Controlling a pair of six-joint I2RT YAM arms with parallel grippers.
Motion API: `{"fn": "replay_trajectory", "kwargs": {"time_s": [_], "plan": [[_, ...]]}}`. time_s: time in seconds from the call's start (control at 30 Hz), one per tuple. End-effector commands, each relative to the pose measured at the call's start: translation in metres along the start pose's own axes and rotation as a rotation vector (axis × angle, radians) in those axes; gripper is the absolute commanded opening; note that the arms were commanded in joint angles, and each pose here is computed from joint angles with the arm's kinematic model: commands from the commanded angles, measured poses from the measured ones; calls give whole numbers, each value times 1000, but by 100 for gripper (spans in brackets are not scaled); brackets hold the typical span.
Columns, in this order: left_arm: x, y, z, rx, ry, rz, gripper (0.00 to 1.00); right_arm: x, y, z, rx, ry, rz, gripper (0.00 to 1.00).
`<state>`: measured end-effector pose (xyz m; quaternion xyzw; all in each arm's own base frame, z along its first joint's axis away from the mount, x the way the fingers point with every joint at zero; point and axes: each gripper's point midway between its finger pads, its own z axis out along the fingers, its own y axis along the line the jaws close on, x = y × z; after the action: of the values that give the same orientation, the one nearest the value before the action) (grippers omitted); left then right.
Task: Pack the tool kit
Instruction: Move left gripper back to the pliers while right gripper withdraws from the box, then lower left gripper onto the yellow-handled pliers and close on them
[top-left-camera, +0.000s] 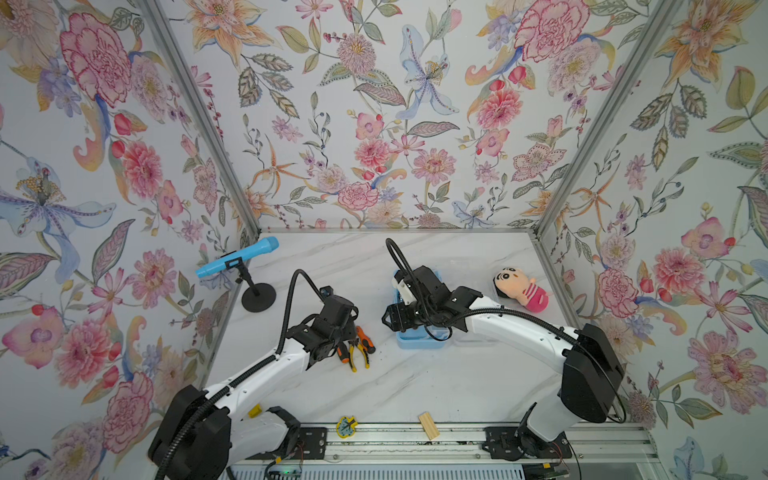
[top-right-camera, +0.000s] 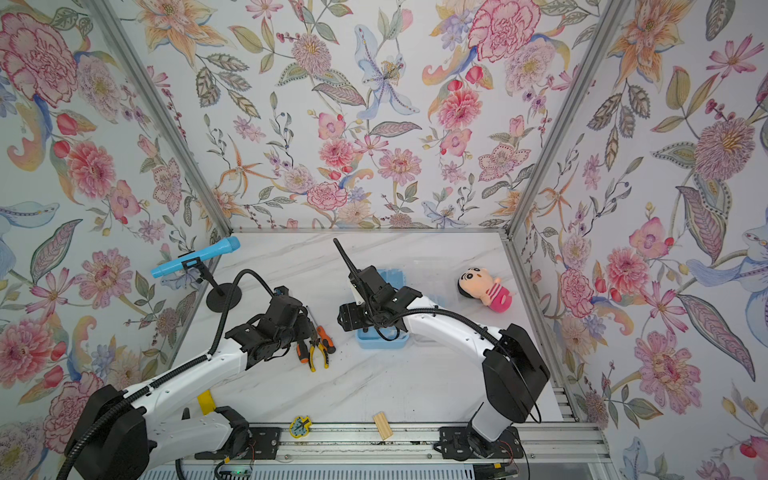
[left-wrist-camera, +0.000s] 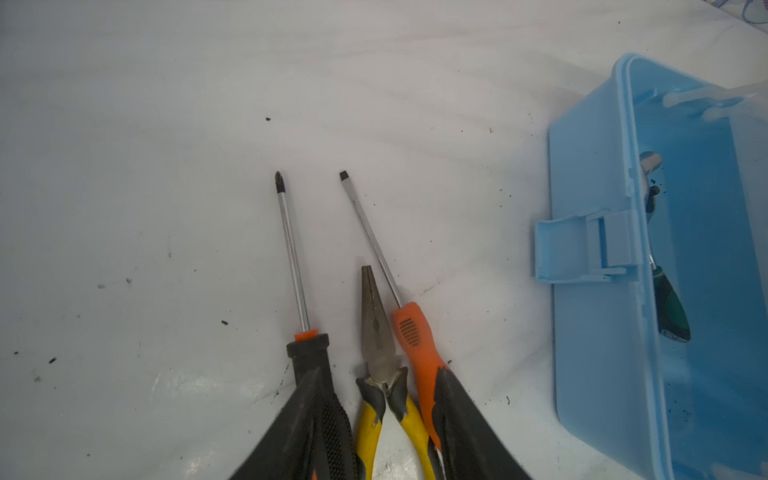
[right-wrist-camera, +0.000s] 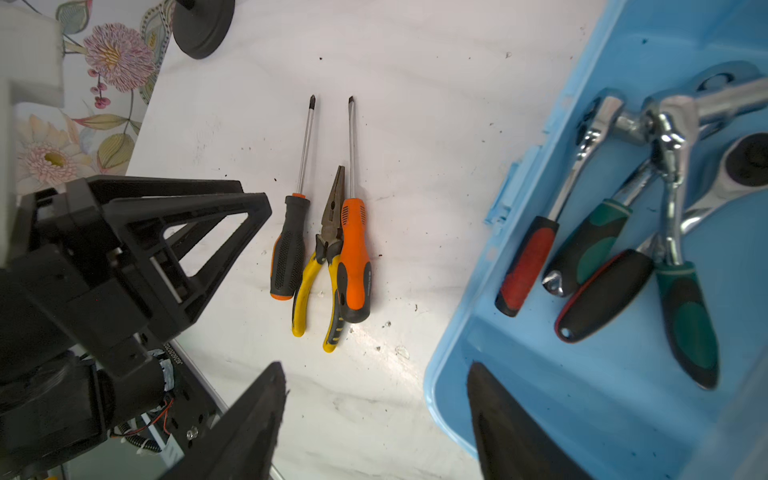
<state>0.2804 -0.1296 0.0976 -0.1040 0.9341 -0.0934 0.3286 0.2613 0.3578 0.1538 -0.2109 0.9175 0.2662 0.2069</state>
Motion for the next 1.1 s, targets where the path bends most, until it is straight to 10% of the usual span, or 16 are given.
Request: {"fn": "replay_trajectory", "kwargs": {"time_s": [0.0, 1.07], "plan": [[17, 17, -1, -15, 17, -65, 48, 12, 8, 14, 23, 71, -71, 70], [15, 15, 19, -25, 7, -51, 38, 19, 15, 36, 22, 118, -86, 68]]}}
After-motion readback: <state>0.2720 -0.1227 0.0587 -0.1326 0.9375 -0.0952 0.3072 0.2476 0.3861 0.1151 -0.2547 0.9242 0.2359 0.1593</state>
